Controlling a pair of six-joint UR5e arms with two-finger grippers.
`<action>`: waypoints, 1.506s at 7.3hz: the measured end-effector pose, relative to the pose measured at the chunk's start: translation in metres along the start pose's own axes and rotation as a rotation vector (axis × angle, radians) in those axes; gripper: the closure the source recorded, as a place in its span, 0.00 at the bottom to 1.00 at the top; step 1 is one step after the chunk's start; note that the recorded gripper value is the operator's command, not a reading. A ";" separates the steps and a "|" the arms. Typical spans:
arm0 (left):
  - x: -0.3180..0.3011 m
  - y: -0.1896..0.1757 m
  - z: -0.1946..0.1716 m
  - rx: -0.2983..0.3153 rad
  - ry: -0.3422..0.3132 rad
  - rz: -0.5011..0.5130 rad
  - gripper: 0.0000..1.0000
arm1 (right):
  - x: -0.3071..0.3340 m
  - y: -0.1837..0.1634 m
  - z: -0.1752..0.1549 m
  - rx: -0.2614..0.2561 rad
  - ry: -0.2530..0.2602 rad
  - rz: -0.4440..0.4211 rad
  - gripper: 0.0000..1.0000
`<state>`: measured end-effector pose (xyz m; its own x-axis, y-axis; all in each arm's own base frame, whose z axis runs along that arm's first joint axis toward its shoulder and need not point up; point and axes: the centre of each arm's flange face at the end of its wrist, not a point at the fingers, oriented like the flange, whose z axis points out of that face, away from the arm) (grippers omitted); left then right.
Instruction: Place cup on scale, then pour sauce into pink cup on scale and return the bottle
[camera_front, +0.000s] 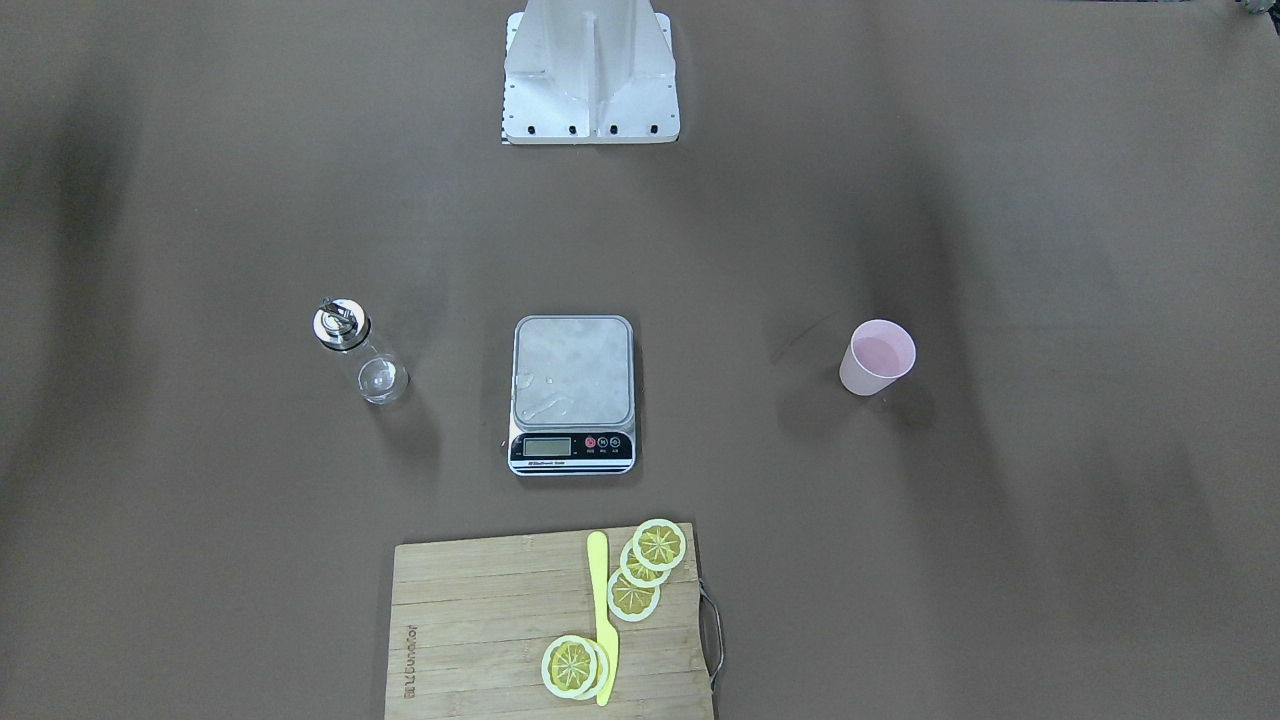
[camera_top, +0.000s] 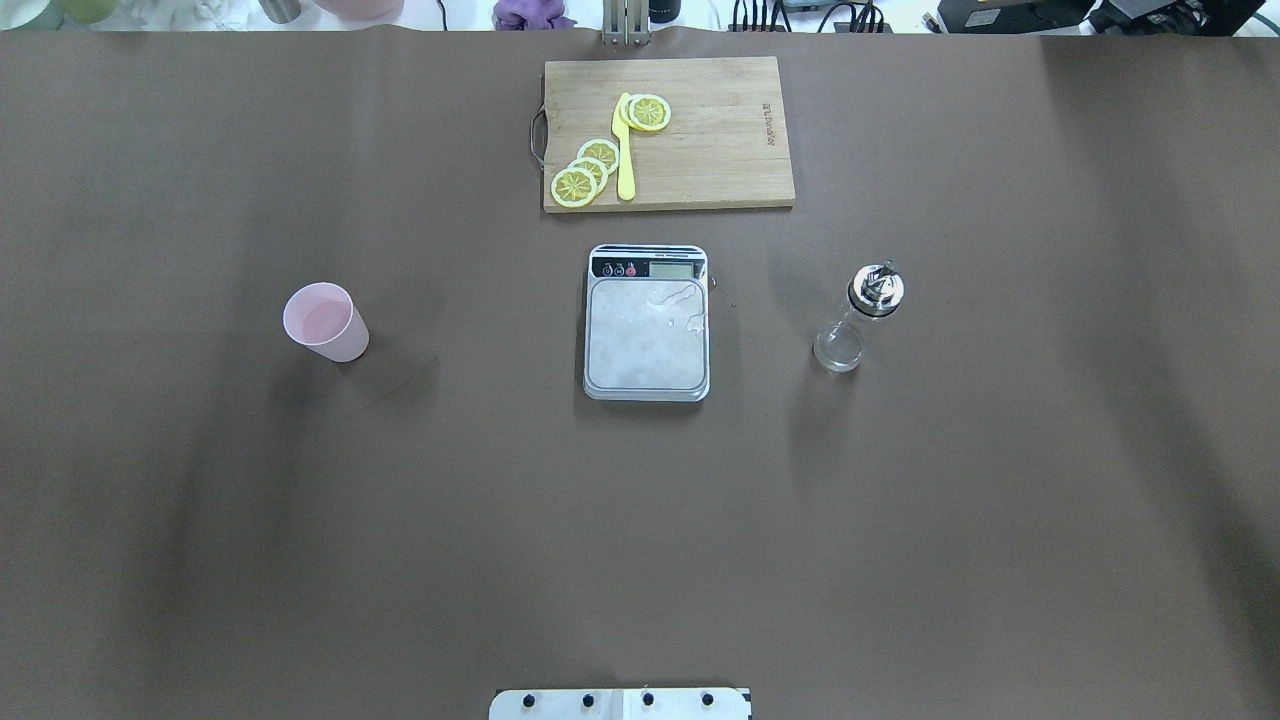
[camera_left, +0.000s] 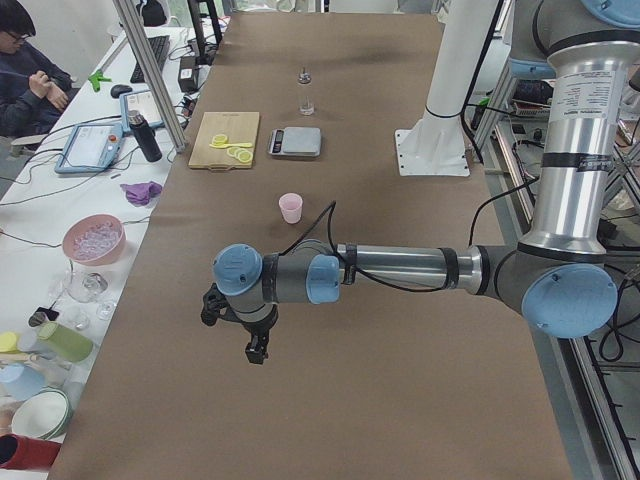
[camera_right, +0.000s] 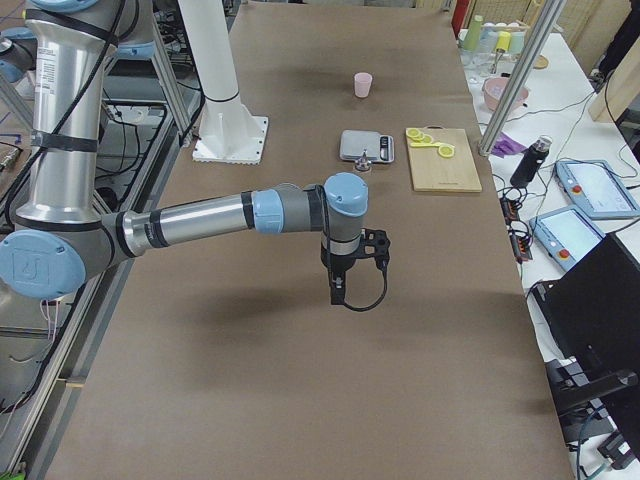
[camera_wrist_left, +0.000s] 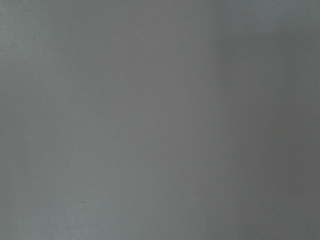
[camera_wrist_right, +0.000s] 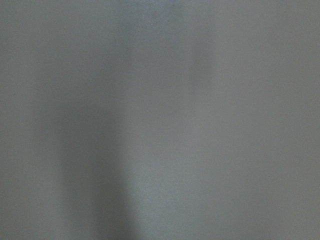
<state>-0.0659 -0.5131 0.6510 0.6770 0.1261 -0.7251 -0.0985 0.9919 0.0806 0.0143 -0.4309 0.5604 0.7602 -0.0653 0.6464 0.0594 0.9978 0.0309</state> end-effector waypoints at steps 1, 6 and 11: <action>0.000 0.000 0.000 0.000 0.000 0.000 0.02 | 0.000 0.000 0.000 0.001 0.000 -0.001 0.00; 0.002 -0.002 -0.002 0.003 -0.004 0.005 0.02 | -0.027 -0.010 -0.018 0.069 -0.023 -0.079 0.00; 0.005 -0.006 -0.006 0.012 -0.007 0.013 0.02 | -0.036 -0.016 -0.016 0.089 -0.022 -0.111 0.00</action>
<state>-0.0662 -0.5188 0.6422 0.6805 0.1391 -0.7194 -0.0990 0.9903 0.0979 -0.0038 -0.4452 0.5247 0.7375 -0.1758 0.6521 0.0840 0.9819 0.1697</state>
